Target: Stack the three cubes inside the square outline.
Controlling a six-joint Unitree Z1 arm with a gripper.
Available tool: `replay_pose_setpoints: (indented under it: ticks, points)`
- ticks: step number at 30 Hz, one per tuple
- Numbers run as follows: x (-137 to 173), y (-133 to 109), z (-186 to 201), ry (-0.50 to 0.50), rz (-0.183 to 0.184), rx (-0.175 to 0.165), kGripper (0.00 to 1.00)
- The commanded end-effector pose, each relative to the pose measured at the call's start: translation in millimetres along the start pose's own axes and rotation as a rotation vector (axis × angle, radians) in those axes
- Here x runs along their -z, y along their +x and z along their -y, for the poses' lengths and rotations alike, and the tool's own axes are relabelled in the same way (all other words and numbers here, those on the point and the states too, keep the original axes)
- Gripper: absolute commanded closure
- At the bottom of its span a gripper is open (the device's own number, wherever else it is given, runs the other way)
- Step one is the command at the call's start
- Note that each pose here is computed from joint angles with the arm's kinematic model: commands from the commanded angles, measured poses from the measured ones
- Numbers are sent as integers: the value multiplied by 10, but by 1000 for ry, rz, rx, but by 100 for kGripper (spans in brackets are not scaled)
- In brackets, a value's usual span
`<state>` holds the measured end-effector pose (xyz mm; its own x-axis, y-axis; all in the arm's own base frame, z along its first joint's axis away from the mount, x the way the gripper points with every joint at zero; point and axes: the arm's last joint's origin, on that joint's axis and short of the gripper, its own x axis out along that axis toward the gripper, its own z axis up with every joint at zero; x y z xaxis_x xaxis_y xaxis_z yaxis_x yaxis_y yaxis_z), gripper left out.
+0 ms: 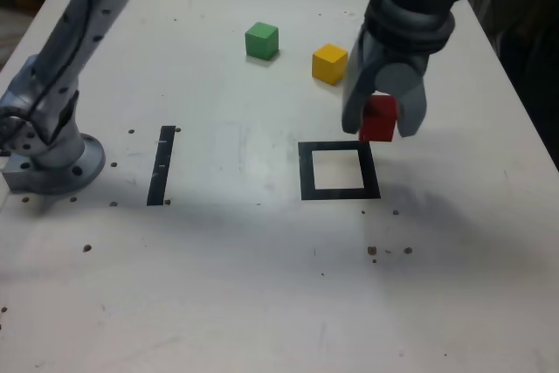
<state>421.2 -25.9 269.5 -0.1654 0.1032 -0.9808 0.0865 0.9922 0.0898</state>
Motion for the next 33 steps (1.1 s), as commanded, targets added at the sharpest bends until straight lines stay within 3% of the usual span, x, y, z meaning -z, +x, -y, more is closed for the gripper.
replay_pose_setpoints:
  ticks: [1,9,15,18,29,33]
  points:
    - [290,-88,-5,-16,12,7,81]
    - [477,226,59,-29,-17,36,81]
    - [471,381,84,-26,-59,26,81]
    - [480,408,91,-24,-64,21,81]
    - [422,364,116,-31,16,25,81]
    - [392,411,120,-42,18,25,80]
